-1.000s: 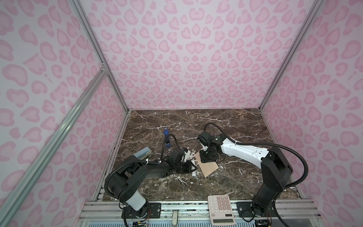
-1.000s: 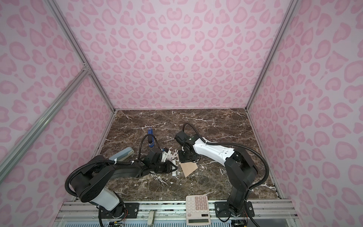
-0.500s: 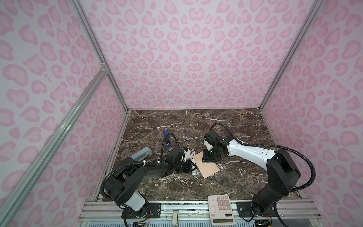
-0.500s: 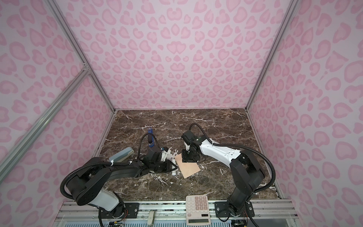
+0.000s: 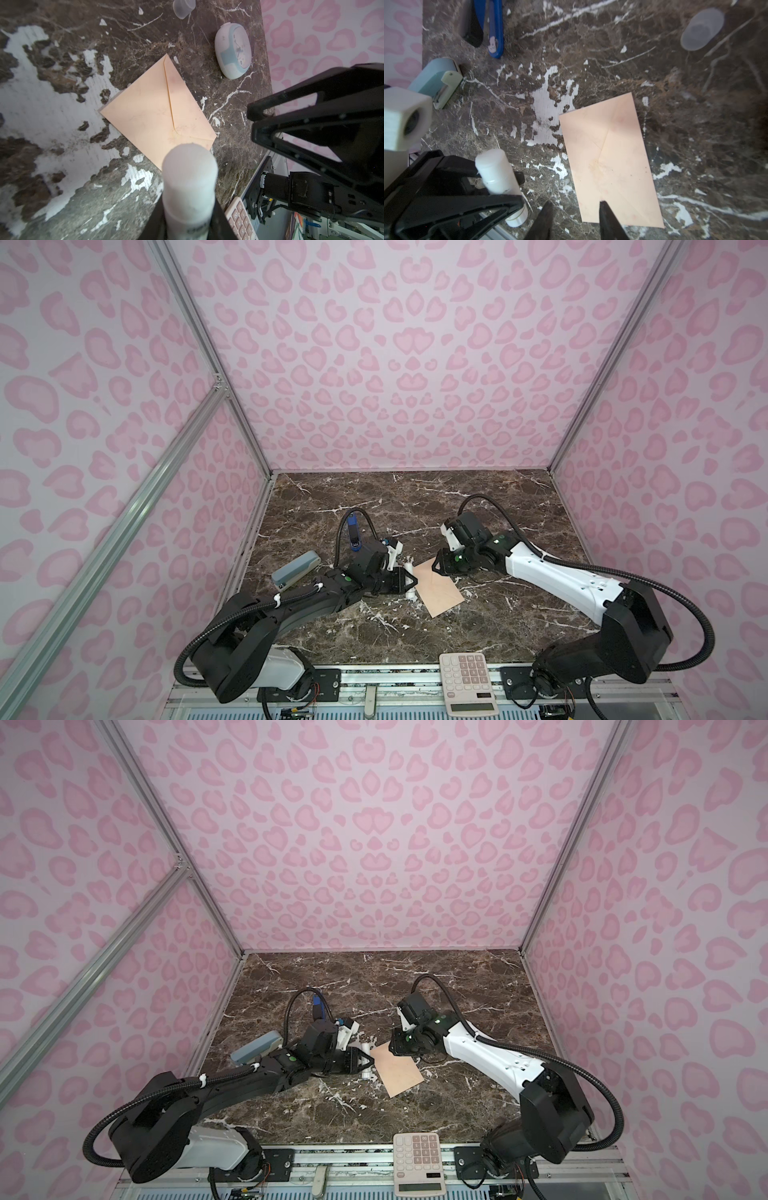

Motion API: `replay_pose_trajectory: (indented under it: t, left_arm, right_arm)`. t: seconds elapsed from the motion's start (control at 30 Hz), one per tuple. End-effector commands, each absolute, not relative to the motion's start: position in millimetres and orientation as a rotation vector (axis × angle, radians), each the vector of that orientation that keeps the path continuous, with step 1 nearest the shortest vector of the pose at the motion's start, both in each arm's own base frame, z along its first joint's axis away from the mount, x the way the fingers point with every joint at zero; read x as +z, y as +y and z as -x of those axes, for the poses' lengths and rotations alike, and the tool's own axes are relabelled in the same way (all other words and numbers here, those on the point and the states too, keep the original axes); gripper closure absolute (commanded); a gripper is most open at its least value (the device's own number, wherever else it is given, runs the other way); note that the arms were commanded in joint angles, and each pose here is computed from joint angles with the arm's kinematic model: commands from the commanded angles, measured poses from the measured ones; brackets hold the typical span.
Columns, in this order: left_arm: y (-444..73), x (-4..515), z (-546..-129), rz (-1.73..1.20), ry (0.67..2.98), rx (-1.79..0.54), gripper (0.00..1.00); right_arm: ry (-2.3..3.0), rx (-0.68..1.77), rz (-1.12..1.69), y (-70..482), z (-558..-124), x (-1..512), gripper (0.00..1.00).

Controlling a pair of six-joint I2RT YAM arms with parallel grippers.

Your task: Place the letter into the envelope and seal it

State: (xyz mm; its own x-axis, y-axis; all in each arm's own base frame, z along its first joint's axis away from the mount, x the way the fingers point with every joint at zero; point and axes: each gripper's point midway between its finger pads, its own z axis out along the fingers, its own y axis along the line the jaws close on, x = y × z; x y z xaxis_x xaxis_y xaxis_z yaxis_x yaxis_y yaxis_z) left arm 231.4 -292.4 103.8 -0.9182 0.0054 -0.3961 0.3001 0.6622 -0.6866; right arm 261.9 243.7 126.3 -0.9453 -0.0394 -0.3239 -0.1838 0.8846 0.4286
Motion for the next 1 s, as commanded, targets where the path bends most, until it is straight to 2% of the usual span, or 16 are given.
replay_pose_trajectory:
  t: [0.0,0.27,0.57,0.73,0.97]
  left_arm:
    - [-288.1,114.6,-236.8,-0.262,2.495,-1.080,0.96]
    - [-285.7,165.8,-254.5,-0.291,2.341,-1.057,0.96]
    - [-284.5,265.8,-272.0,-0.381,1.980,-1.110,0.96]
    - [-287.0,313.5,-265.0,-0.466,1.699,-1.204,0.95]
    - [-294.8,334.1,-251.5,-0.563,1.554,-1.318,0.94]
  right_arm:
    - [2.617,0.669,0.181,241.3,-275.1,139.8,0.60]
    - [2.362,0.816,0.245,242.0,-271.9,172.6,0.58]
    - [1.770,1.096,0.351,248.8,-241.6,244.7,0.54]
    - [1.639,1.101,0.530,269.4,-215.5,262.0,0.51]
    - [1.597,1.071,0.678,296.4,-199.9,261.3,0.47]
